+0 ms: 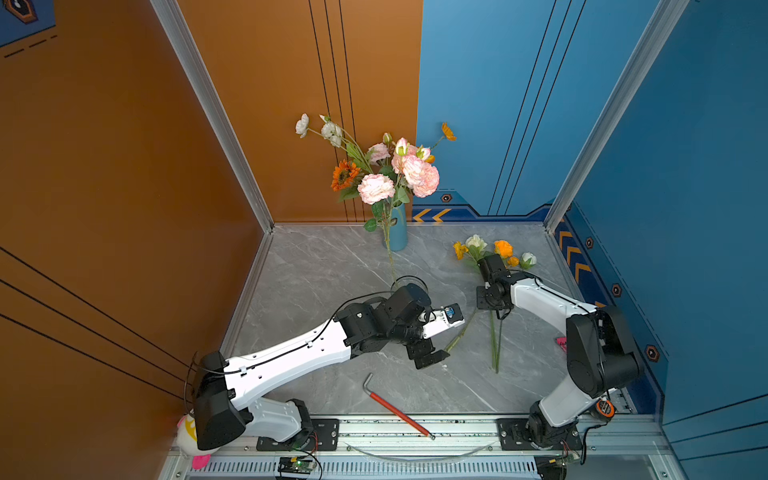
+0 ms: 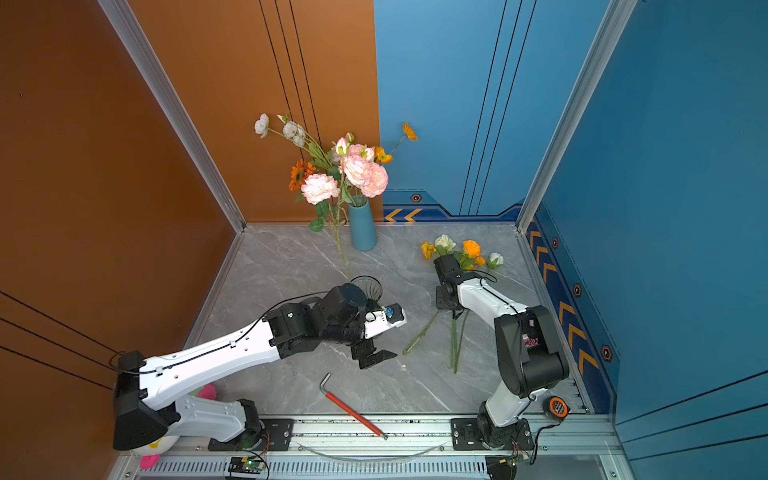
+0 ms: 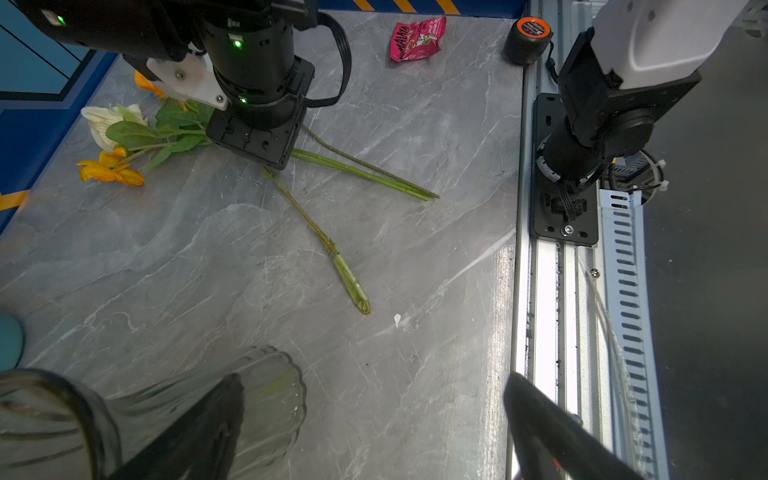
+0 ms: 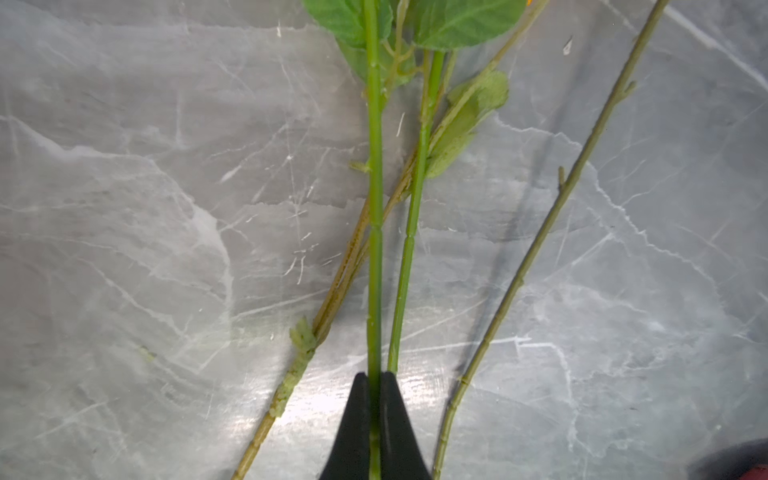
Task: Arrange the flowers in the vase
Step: 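Close the right gripper on the white rose stem, then lift the white rose upward with the right gripper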
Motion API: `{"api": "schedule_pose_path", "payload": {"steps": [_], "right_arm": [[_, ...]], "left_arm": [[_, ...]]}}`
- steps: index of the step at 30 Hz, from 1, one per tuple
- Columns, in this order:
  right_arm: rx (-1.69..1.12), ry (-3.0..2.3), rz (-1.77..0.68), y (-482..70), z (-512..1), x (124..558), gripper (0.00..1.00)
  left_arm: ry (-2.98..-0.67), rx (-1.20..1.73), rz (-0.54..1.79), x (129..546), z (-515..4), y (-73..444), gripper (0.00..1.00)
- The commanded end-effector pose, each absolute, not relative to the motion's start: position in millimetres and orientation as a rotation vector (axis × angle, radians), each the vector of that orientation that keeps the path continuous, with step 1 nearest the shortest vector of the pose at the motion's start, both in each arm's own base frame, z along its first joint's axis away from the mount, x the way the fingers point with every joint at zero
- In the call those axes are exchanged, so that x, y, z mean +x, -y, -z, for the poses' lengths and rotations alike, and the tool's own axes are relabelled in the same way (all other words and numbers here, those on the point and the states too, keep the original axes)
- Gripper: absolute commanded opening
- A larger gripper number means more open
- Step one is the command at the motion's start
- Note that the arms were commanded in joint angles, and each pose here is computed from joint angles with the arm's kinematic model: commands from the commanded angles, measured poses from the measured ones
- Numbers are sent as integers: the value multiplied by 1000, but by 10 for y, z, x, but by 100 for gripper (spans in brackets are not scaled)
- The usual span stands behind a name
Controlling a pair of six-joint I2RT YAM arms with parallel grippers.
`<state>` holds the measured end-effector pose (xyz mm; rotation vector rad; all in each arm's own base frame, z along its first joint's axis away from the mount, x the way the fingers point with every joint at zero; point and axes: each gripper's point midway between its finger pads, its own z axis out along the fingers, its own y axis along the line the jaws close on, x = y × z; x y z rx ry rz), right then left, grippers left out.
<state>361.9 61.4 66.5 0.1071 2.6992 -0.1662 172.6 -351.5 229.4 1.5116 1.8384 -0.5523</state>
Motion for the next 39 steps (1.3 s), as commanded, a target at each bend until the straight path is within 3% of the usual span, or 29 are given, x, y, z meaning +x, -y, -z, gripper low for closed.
{"api": "schedule_pose_path", "payload": {"steps": [1, 8, 16, 27, 39], "right_arm": [[88, -2681, 188, -602, -805, 3629, 0], [83, -2611, 78, -694, -1035, 3628, 0], [158, -2508, -346, -821, -1345, 3602, 0], [244, -2066, -696, -1031, -2174, 3568, 0], [209, -1674, -566, -1195, -3310, 3261, 0]], "left_arm": [[-1845, 1537, 529, 1694, -2257, 3515, 98], [-1845, 1537, 515, 1699, -2267, 3506, 98], [-1828, 1485, 586, 1710, -2461, 3448, 98], [-1755, 1368, 595, 1797, -2902, 3189, 98], [-1750, 1145, 476, 1924, -3160, 2508, 98]]}}
